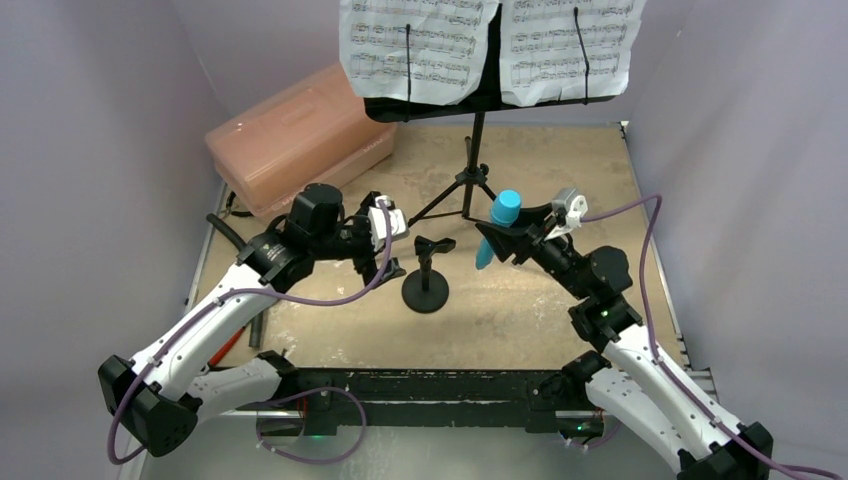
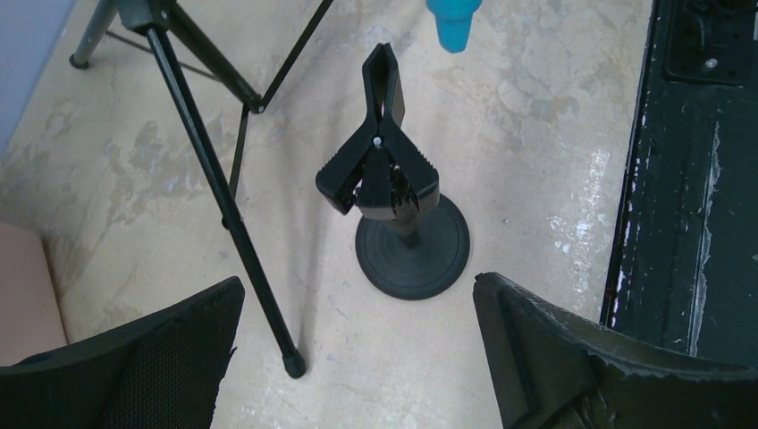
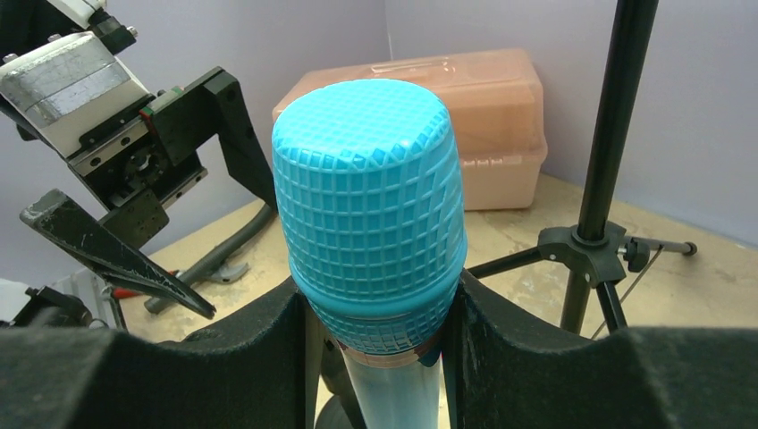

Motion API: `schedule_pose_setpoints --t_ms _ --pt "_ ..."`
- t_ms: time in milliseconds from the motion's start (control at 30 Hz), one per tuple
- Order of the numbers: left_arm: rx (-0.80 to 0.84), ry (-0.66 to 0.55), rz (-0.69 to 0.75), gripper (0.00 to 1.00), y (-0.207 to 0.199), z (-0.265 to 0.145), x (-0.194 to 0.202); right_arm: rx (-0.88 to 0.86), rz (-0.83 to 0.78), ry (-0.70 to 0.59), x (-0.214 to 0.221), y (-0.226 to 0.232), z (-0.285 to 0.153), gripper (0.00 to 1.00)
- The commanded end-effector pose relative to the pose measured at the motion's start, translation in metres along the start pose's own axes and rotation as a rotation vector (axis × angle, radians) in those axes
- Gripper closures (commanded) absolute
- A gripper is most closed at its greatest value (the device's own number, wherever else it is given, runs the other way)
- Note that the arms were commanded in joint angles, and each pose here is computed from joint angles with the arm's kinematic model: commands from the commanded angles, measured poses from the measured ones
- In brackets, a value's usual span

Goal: Set up the instrument practice props

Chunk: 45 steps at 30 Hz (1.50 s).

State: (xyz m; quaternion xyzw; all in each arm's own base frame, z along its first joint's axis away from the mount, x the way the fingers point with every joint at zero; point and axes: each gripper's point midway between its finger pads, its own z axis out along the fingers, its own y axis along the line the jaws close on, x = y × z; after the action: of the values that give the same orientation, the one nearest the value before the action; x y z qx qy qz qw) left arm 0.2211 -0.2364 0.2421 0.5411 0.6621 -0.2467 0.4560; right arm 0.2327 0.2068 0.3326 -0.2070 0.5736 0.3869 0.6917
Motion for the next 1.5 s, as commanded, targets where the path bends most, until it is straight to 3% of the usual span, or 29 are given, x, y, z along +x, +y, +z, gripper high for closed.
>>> schedule_pose_setpoints --t_ms 0,367,833,1200,1300,1333,1367,1400,1467 --pt "0.057 -0.104 0.063 0.01 0.000 0.012 -0.022 -0.063 -0.027 -0.142 -0.028 0.012 0.003 1.00" --pt "0.155 -0.157 0.065 0.01 -0.004 0.037 -0.030 -0.144 -0.036 -0.174 -0.016 0.016 0.018 1.00" --pt "0.141 -0.179 0.073 0.01 0.004 0.060 -0.032 -0.124 -0.058 -0.160 0.000 0.003 0.032 1.00" --pt "0.149 -0.129 0.090 0.13 -0.003 0.072 -0.023 -0.132 -0.065 -0.152 0.006 0.003 0.032 1.00" --pt "0.130 -0.120 0.097 0.23 -0.001 0.071 -0.022 -0.139 -0.064 -0.148 0.008 0.004 0.031 1.00" --pt "0.132 -0.115 0.105 0.34 -0.002 0.070 -0.022 -0.145 -0.067 -0.148 0.008 0.005 0.031 1.00" --pt "0.148 -0.112 0.126 0.61 -0.004 0.070 -0.021 -0.154 -0.071 -0.143 0.010 0.006 0.031 1.00" --pt "0.162 -0.101 0.147 0.95 -0.006 0.069 -0.019 -0.177 -0.075 -0.142 0.010 0.010 0.031 1.00" --pt "0.171 -0.076 0.133 1.00 -0.008 0.069 -0.014 -0.222 -0.084 -0.137 0.013 0.016 0.033 1.00"
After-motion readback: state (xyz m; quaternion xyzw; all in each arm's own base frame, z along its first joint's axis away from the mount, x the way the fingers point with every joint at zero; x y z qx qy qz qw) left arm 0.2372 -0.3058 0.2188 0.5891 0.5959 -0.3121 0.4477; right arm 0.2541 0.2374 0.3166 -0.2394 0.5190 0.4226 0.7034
